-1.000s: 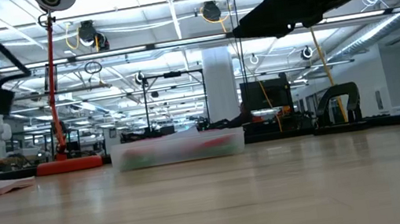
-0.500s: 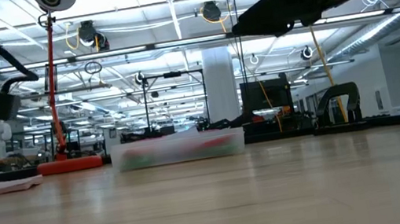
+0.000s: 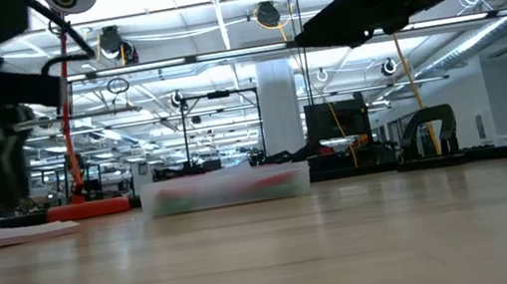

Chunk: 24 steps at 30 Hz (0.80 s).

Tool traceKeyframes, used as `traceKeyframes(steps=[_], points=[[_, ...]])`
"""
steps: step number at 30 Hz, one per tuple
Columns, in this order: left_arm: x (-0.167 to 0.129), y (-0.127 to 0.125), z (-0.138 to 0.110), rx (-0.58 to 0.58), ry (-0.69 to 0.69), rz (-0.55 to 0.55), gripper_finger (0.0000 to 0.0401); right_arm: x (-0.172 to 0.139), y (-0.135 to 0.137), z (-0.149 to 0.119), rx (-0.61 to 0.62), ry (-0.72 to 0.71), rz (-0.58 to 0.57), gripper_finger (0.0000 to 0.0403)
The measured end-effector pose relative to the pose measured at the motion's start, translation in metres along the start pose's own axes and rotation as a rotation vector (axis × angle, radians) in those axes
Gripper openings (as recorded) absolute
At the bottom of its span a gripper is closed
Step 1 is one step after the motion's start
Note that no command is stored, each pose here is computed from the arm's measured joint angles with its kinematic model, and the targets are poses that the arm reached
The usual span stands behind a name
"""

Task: Pack school essentials
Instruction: Put the light pink sticky note into the pink supply box

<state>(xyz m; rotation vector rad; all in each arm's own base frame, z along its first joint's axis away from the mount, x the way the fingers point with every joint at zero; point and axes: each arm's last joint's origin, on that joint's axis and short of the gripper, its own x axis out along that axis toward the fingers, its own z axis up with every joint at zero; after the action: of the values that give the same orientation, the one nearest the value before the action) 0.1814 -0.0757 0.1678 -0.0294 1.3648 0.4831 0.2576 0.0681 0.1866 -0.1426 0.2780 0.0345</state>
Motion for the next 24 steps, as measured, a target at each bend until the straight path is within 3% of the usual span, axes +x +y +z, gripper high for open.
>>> traceKeyframes(steps=[6,10,13,19,24], points=[[0.021,0.017,0.007,-0.044,0.024,0.018,0.0188,0.000,0.000,-0.001,-0.003,0.010,0.001,0.0185],[0.036,0.026,0.000,-0.090,0.096,-0.001,0.0146,0.000,0.000,-0.001,-0.004,0.013,0.001,0.0185],[0.041,0.024,0.001,-0.114,0.076,-0.055,0.0107,0.000,0.000,-0.001,-0.004,0.014,0.002,0.0185],[0.038,0.007,0.021,-0.323,-0.037,-0.338,0.0037,0.006,0.002,-0.006,-0.012,0.015,0.001,0.0185],[0.022,-0.005,0.037,-0.296,-0.233,-0.525,0.0005,0.036,0.011,-0.014,-0.011,0.029,0.002,0.0185]])
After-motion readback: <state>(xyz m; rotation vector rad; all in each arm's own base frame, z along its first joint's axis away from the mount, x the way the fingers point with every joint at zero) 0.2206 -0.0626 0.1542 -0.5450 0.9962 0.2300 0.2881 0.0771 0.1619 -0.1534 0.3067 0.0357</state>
